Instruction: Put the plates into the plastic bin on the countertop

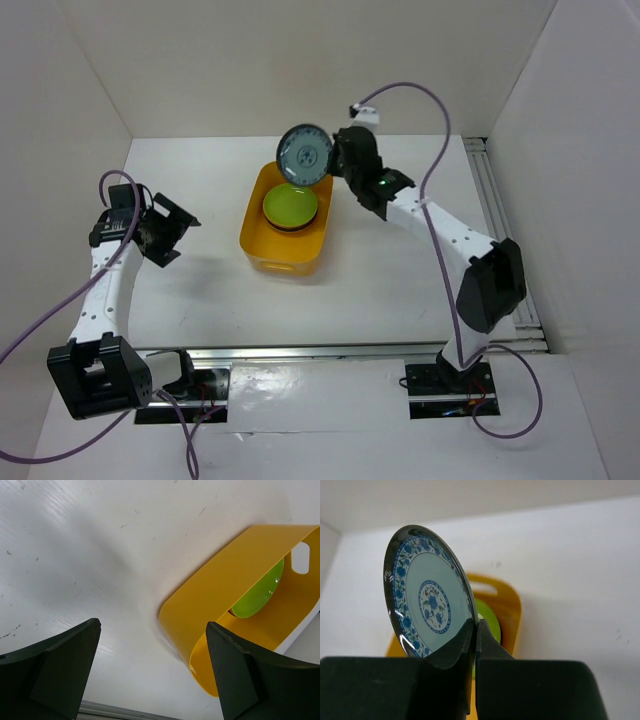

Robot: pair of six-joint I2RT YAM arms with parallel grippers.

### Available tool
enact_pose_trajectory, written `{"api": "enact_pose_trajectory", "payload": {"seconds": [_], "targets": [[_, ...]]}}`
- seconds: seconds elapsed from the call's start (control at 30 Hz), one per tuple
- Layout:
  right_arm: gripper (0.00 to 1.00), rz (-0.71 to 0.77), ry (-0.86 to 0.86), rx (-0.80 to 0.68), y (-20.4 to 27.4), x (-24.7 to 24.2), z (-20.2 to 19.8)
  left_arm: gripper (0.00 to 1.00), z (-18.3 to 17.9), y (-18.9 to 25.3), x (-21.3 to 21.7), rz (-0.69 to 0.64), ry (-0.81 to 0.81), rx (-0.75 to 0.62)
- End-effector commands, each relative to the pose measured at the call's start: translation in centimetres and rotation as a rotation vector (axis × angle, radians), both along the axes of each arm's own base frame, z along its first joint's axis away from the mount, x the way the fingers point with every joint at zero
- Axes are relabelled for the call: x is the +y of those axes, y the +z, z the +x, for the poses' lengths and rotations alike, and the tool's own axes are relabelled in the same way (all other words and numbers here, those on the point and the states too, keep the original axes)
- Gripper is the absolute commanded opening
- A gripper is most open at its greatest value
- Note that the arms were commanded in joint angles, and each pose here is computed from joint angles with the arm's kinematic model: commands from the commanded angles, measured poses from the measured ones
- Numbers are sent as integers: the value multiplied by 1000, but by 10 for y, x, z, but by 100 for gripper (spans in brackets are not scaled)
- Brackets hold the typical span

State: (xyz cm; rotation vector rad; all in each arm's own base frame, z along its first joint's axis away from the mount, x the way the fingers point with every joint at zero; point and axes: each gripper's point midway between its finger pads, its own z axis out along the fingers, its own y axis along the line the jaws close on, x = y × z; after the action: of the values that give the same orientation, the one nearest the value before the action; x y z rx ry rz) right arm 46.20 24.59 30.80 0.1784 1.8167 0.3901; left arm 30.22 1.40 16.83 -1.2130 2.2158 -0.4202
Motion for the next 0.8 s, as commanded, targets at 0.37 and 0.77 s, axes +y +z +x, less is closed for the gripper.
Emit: {"api": "enact_pose_trajectory", "payload": {"seconds": [0.37,0.77], "targets": [[0,-217,197,160,-107,72,1,100,-3,11,-9,-41,-14,-49],[21,-234,211,204,-134,76,9,100,-4,12,-13,-50,-47,-64]]}}
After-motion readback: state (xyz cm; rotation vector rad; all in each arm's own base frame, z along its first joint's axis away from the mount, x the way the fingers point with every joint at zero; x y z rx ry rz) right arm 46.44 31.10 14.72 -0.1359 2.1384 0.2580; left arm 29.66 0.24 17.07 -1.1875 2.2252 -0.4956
